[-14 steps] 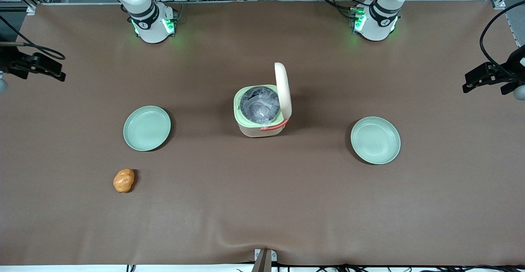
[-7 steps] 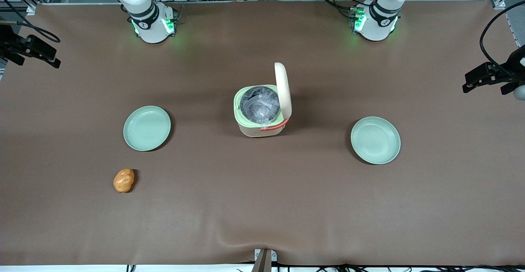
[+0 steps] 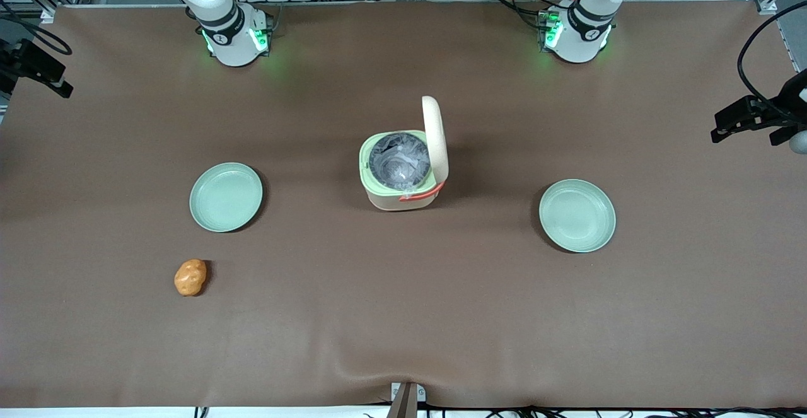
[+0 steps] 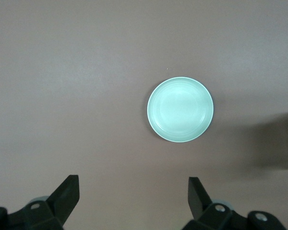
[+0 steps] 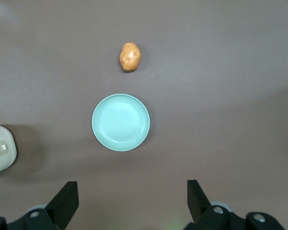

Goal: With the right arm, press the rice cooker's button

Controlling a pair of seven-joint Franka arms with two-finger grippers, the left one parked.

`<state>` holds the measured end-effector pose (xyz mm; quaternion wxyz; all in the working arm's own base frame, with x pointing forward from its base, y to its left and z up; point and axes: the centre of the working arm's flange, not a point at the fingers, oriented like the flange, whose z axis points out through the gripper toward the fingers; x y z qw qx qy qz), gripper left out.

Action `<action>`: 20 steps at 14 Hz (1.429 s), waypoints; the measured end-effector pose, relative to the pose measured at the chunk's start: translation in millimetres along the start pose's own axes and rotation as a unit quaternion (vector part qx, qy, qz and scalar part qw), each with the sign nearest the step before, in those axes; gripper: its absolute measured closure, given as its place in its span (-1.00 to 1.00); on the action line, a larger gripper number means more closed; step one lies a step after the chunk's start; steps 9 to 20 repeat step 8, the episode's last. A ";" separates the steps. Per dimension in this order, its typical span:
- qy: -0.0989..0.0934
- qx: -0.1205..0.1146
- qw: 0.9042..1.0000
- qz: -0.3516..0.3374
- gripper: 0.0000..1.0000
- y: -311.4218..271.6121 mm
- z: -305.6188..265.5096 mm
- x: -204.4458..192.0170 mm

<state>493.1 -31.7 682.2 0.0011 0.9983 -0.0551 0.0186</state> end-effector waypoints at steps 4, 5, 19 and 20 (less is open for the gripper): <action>0.004 0.000 1.000 -0.002 -1.00 -1.2 -3.4 0.2; 0.007 0.000 1.000 -0.004 -1.00 -1.3 -5.7 0.2; 0.009 0.000 1.000 -0.008 -1.00 -2.6 -7.5 1.3; 0.009 0.000 1.000 -0.008 -1.00 -2.6 -7.5 1.3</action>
